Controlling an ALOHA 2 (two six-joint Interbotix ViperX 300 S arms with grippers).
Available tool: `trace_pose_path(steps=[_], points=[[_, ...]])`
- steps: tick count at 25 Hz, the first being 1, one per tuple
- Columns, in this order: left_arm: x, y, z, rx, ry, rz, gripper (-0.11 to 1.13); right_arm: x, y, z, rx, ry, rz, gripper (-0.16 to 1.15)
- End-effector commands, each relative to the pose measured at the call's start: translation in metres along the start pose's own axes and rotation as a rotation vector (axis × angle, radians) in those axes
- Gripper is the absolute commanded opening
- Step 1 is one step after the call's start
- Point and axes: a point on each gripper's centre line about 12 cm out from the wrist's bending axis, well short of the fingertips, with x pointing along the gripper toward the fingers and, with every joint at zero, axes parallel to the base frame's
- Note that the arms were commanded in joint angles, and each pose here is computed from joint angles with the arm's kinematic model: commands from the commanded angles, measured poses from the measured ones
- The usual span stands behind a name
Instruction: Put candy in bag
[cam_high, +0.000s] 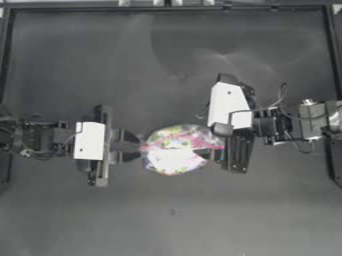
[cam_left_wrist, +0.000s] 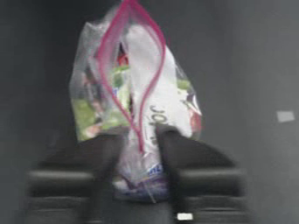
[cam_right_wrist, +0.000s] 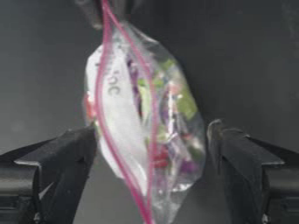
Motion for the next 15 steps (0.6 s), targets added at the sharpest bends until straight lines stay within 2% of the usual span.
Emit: trace_pose_path(steps=[1, 5, 15], points=[[0.001, 0.004, 0.015, -0.005, -0.046, 0.014, 1.08, -0.011, 0.0, 0.008, 0.002, -0.042, 0.008, 1.01], [0.0, 0.004, 0.016, -0.004, -0.047, 0.014, 0.96, -0.011, 0.002, 0.008, -0.002, -0.041, 0.01, 1.01], [-0.021, 0.022, 0.022, -0.024, -0.029, 0.048, 0.96, -0.019, -0.001, 0.007, -0.028, -0.063, 0.0, 1.01]])
